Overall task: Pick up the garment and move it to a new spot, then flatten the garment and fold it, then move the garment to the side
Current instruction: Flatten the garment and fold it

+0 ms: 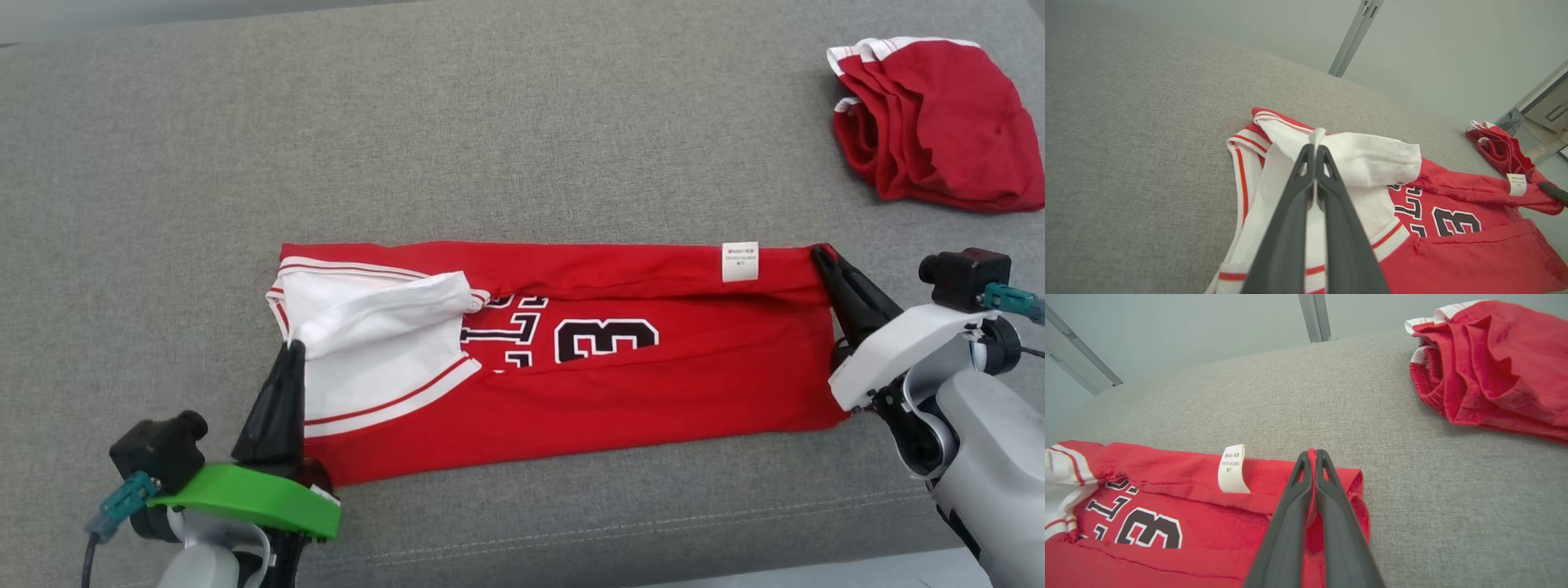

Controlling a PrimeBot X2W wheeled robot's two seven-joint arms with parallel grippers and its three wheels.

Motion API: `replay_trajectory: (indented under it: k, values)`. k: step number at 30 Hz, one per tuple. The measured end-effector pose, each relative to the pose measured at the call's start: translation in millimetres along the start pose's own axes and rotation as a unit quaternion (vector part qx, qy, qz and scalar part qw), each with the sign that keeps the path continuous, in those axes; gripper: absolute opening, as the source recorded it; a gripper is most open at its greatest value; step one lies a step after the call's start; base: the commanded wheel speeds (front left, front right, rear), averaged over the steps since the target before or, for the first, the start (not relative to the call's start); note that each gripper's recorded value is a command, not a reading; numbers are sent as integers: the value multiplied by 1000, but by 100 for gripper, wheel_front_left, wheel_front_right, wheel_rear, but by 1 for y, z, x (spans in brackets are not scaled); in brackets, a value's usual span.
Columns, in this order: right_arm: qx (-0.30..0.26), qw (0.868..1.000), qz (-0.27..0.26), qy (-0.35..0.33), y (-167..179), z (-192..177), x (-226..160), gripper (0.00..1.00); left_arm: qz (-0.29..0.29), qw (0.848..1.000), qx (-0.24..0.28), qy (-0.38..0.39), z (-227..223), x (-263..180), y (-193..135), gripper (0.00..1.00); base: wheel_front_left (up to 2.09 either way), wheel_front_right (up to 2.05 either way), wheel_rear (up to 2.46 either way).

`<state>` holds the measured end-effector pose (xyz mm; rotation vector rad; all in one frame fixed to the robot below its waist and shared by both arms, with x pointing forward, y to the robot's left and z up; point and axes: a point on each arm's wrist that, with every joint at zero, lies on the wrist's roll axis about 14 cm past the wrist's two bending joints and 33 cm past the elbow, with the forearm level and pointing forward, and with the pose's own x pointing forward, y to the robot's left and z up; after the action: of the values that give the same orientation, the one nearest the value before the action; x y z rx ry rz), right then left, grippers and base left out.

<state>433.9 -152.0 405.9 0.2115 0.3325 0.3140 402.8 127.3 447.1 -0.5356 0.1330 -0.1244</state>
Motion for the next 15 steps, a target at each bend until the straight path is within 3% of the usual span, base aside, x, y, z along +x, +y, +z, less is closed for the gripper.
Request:
replay_trajectory:
  k: [14, 15]
  values:
    - [-5, 1000, 4, 11, 9, -13, -20, 0, 29, 997, -12, 67, -33, -34, 9, 2, 0, 0, 0]
    - [-5, 1000, 3, 13, 9, -15, -22, 0, 33, 997, -10, 72, -36, -36, 12, 27, 0, 0, 0]
